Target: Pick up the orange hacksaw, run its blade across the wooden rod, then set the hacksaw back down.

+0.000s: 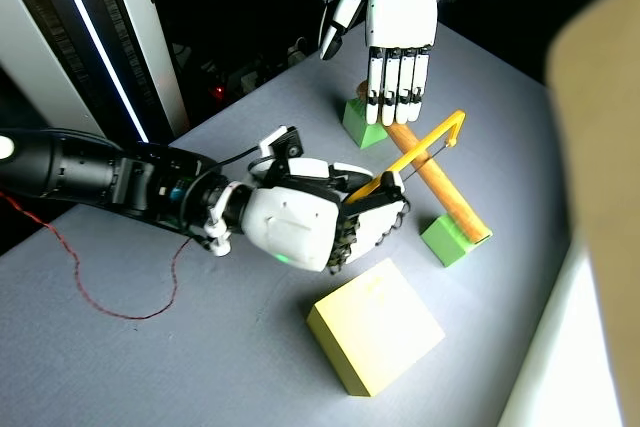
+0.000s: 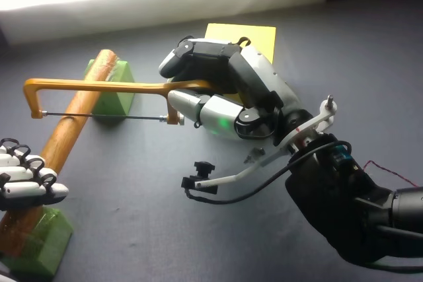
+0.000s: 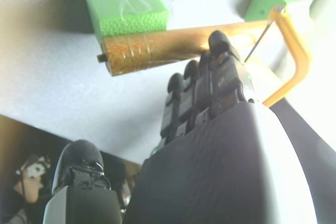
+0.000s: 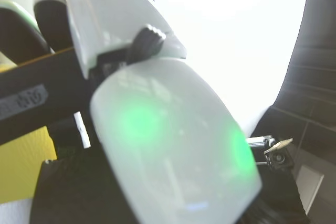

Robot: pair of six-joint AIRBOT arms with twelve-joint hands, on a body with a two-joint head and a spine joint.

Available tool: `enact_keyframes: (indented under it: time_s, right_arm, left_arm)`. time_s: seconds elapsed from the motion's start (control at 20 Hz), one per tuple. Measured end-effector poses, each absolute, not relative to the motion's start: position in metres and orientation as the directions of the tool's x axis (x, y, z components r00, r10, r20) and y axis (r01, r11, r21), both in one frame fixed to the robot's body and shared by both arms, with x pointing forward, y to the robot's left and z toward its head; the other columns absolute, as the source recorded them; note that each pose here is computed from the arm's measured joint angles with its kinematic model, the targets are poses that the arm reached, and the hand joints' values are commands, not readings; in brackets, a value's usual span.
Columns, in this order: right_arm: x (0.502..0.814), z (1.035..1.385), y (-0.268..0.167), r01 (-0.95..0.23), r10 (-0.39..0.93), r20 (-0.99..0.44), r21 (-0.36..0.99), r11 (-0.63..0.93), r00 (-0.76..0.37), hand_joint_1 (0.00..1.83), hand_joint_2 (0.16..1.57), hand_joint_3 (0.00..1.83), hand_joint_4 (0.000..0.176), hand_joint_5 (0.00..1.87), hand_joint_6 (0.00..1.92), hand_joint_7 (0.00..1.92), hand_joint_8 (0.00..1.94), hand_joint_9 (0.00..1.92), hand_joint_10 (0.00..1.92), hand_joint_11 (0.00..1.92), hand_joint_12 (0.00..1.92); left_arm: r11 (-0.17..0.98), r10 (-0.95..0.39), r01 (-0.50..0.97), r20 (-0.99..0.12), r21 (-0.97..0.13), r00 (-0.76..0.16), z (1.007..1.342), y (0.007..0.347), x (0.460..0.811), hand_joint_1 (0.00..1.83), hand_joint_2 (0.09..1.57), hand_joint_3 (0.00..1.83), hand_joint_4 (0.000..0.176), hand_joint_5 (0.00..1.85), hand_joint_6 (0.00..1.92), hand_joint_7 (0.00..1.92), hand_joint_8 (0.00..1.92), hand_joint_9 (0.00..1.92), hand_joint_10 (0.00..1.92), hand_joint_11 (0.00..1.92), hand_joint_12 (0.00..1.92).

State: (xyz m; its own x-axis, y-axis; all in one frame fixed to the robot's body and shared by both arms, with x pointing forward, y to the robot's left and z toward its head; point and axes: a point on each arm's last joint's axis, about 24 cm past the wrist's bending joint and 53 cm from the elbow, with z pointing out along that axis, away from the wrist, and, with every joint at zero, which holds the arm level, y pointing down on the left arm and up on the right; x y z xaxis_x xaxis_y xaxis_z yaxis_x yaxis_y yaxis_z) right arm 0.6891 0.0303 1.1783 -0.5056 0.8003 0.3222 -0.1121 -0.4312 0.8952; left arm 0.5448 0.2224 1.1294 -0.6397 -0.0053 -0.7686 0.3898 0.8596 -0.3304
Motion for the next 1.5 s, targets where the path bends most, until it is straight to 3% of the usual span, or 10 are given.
enact_keyframes:
  time_s: [0.3,0.45,0.75,1.0,1.2,1.25,1.5]
  right_arm:
    - [0.685,1.204,0.027,-0.138,0.790,0.324,0.881,-0.452,-0.520,1.37,1.15,0.00,0.000,0.78,1.08,0.89,1.09,0.96,1.27,0.95,1.27]
    - [0.683,1.221,0.006,-0.167,0.804,0.320,0.876,-0.453,-0.501,1.37,1.15,0.00,0.000,0.79,1.06,0.89,1.10,0.96,1.28,0.96,1.26]
    - [0.674,1.236,-0.039,-0.187,0.836,0.307,0.885,-0.426,-0.455,1.37,1.16,0.00,0.000,0.77,1.08,0.89,1.10,0.94,1.31,0.94,1.29]
    - [0.655,1.194,-0.061,-0.120,0.854,0.314,0.912,-0.393,-0.415,1.37,1.15,0.00,0.000,0.79,1.06,0.89,1.10,0.95,1.29,0.94,1.26]
    - [0.647,1.166,-0.073,-0.085,0.863,0.319,0.921,-0.379,-0.391,1.37,1.15,0.00,0.000,0.79,1.08,0.89,1.11,0.93,1.30,0.90,1.29]
    - [0.645,1.160,-0.075,-0.080,0.867,0.316,0.925,-0.372,-0.387,1.37,1.15,0.00,0.000,0.81,1.08,0.89,1.09,0.94,1.28,0.89,1.29]
    - [0.632,1.132,-0.083,-0.055,0.876,0.319,0.931,-0.362,-0.362,1.37,1.15,0.00,0.000,0.76,1.11,0.89,1.08,0.99,1.21,0.94,1.24]
  left_arm:
    - [0.860,-0.005,0.390,-0.769,-0.330,-0.640,1.129,0.222,0.545,0.19,1.08,0.00,0.000,0.07,0.00,0.05,0.00,0.03,0.00,0.00,0.24]
    - [0.860,-0.005,0.389,-0.769,-0.330,-0.640,1.129,0.223,0.545,0.11,1.10,0.00,0.000,0.04,0.00,0.03,0.00,0.02,0.00,0.00,0.18]
    - [0.860,-0.005,0.390,-0.769,-0.330,-0.639,1.129,0.222,0.545,0.17,1.09,0.00,0.000,0.07,0.00,0.06,0.00,0.04,0.00,0.00,0.26]
    - [0.860,-0.005,0.390,-0.769,-0.330,-0.640,1.129,0.222,0.545,0.12,1.10,0.00,0.000,0.07,0.01,0.05,0.00,0.03,0.00,0.00,0.26]
    - [0.860,-0.005,0.390,-0.769,-0.330,-0.640,1.129,0.222,0.545,0.13,1.10,0.00,0.000,0.03,0.00,0.02,0.00,0.00,0.00,0.00,0.15]
    - [0.859,-0.005,0.390,-0.769,-0.330,-0.640,1.129,0.222,0.545,0.16,1.09,0.00,0.000,0.05,0.00,0.04,0.00,0.03,0.00,0.00,0.24]
    - [0.859,-0.004,0.391,-0.769,-0.330,-0.639,1.129,0.222,0.545,0.18,1.09,0.00,0.000,0.06,0.00,0.05,0.00,0.04,0.00,0.00,0.27]
